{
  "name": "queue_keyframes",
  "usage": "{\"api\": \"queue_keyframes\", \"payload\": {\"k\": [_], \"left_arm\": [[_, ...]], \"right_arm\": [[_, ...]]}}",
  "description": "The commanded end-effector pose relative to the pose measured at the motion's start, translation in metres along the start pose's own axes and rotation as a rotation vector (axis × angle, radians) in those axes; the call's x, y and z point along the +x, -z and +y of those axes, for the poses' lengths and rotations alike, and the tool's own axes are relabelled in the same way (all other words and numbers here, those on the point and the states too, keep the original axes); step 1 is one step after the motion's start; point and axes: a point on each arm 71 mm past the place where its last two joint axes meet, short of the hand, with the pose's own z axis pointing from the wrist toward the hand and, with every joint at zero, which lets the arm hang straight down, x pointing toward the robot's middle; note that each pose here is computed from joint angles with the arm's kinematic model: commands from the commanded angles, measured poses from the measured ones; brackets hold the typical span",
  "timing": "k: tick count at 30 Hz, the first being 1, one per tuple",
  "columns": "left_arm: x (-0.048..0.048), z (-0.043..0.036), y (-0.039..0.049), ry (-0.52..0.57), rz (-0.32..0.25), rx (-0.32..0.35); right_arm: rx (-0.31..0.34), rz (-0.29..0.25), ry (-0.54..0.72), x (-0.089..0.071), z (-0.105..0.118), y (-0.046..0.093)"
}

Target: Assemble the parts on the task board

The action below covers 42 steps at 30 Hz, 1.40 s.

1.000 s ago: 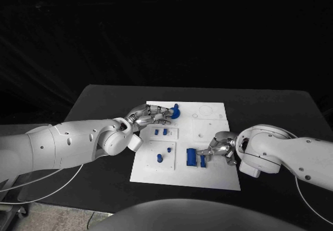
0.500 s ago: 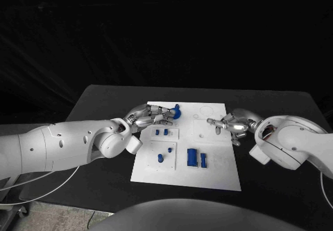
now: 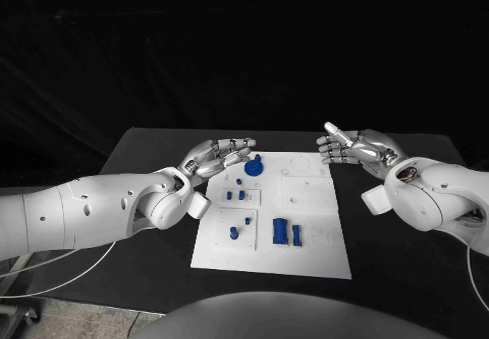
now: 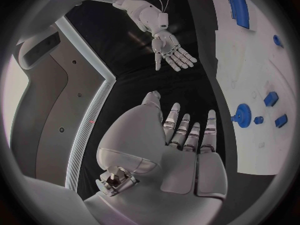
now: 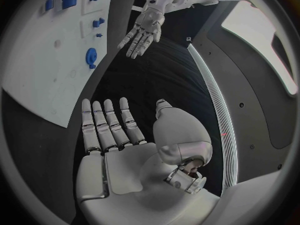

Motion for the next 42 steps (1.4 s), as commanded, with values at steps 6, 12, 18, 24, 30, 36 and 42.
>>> {"api": "queue_keyframes", "payload": {"k": [6, 12, 18, 24, 30, 36, 42], "left_arm": [[0.0009, -0.0061, -0.0021, -0.122, -0.017, 0.078], [-0.0003, -0.0033, -0.0025, -0.065, -0.034, 0.036], [-0.0004, -0.0088, -0.0097, -0.053, -0.130, 0.036], [-0.0007, -0.0175, -0.0197, -0.023, -0.292, 0.020], [-0.0008, -0.0254, -0.0274, 0.018, -0.461, -0.017], [-0.0006, -0.0287, -0.0301, 0.042, -0.540, -0.043], [-0.0005, -0.0290, -0.0303, 0.044, -0.548, -0.045]], "right_arm": [[-0.153, 0.169, -0.173, 0.006, -0.001, -0.001], [-0.091, 0.089, -0.118, 0.002, -0.006, -0.003], [-0.118, 0.004, -0.167, 0.006, -0.006, -0.010], [-0.148, -0.145, -0.240, 0.013, -0.006, -0.018], [-0.155, -0.311, -0.304, 0.022, -0.010, -0.025], [-0.148, -0.393, -0.328, 0.027, -0.012, -0.028], [-0.147, -0.402, -0.331, 0.027, -0.013, -0.028]]}}
